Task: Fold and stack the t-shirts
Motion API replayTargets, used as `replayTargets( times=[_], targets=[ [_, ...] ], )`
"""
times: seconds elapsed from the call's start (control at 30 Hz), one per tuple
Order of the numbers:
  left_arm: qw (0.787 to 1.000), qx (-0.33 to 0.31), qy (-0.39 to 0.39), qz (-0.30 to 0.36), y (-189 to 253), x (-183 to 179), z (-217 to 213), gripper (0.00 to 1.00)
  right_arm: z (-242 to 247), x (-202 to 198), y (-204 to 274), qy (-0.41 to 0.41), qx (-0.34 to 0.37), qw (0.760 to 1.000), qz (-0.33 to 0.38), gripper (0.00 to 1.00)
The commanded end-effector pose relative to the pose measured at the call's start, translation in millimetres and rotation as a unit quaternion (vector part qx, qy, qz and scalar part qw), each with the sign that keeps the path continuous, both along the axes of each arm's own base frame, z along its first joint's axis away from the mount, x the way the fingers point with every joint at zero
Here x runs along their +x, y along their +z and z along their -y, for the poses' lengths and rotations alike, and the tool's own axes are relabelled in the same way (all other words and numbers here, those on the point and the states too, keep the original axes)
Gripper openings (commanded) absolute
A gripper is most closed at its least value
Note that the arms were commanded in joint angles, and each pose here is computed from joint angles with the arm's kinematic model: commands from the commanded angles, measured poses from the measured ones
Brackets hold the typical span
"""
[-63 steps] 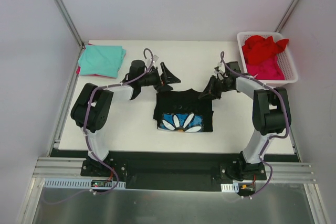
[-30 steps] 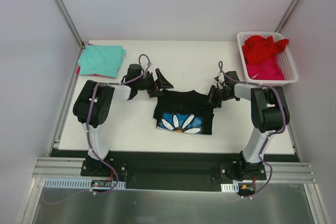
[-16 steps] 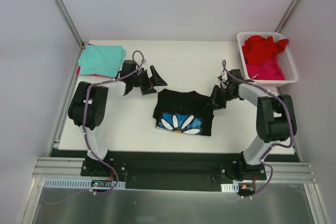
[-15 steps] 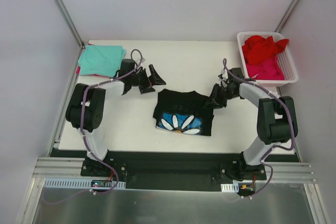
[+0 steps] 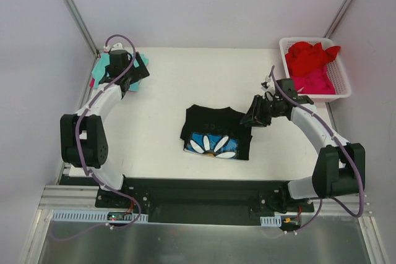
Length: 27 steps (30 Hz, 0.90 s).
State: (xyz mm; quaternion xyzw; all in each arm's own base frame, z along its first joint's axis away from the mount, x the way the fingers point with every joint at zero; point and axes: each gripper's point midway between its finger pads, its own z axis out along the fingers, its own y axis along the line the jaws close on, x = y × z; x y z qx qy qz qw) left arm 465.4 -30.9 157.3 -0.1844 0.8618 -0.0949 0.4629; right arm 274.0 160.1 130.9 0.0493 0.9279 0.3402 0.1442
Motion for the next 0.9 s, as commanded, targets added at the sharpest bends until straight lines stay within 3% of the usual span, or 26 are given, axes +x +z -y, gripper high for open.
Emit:
replayTargets(
  times=[0.0,0.23,0.4,0.63,0.73,0.87],
  targets=[
    [0.993,0.089,0.078,0.004,5.6,26.2,-63.3,0.99,-7.9,-23.5,11.1,0.013,0.022,1.000,-0.001,0.35],
    [0.988,0.107,0.110,0.018,-4.7,74.8,-98.9,0.99,-12.1,-37.4,24.1,0.030,0.046,0.998,0.007,0.35],
    [0.987,0.066,0.142,0.029,-6.0,95.9,-133.8,0.99,-11.2,-45.6,29.2,0.042,0.045,0.998,0.014,0.34],
    [0.992,0.063,0.108,0.024,-26.0,130.4,-145.9,0.99,-10.1,-51.8,26.1,0.053,0.042,0.998,0.007,0.34],
    [0.996,0.012,0.092,0.020,-36.0,145.6,-140.4,0.99,-11.2,-51.6,24.4,0.056,0.045,0.997,0.001,0.34],
    [0.989,-0.118,0.090,-0.009,-59.1,147.5,-134.8,0.99,-12.5,-49.0,26.8,0.057,0.049,0.997,-0.001,0.33]
  ],
)
